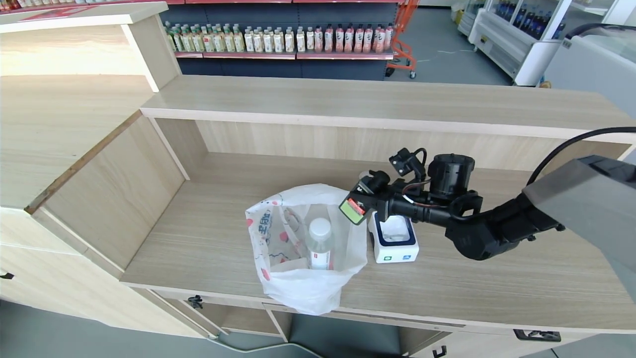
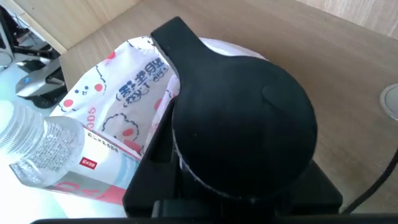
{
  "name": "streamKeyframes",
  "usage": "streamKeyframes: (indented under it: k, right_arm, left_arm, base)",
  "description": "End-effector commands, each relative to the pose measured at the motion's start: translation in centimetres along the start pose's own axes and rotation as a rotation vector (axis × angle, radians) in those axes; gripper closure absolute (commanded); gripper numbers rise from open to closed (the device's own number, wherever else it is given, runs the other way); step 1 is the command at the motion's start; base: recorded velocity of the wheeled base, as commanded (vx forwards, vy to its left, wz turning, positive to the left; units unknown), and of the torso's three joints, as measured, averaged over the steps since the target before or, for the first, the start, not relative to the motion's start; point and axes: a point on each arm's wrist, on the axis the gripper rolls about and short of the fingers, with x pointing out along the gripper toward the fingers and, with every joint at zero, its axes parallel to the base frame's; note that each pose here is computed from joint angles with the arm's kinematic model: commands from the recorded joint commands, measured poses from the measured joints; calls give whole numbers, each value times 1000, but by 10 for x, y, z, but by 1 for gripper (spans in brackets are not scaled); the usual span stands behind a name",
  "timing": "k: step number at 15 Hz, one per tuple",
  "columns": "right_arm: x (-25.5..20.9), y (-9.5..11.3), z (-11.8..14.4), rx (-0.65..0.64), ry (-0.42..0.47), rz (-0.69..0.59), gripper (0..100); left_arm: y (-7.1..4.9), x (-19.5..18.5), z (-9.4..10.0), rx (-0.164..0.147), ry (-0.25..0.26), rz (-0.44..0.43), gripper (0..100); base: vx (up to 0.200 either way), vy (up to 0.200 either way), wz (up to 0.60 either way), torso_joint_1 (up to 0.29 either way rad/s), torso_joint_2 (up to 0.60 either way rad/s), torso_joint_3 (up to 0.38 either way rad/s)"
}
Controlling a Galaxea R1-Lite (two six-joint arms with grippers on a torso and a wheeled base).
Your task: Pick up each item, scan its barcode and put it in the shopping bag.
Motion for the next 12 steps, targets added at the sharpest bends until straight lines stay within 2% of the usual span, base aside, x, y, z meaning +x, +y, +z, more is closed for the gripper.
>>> streamKeyframes:
  k: [1, 5, 9, 12]
  right_arm:
    - [13, -4, -18, 12, 19, 21, 100]
    - [24, -1, -29, 19, 31, 60, 100]
    - [38, -2, -50, -36, -33, 73, 100]
    - [39, 0, -54, -39, -28, 78, 100]
  left_arm:
    - [0, 0, 0, -1, -1, 0, 0]
    - [0, 0, 0, -1, -1, 0, 0]
    - [0, 0, 0, -1, -1, 0, 0]
    - [0, 0, 0, -1, -1, 0, 0]
  base:
    - [0, 0, 0, 0, 0, 0]
    - [0, 0, 0, 0, 0, 0]
    - [0, 0, 0, 0, 0, 0]
    - [0, 0, 0, 0, 0, 0]
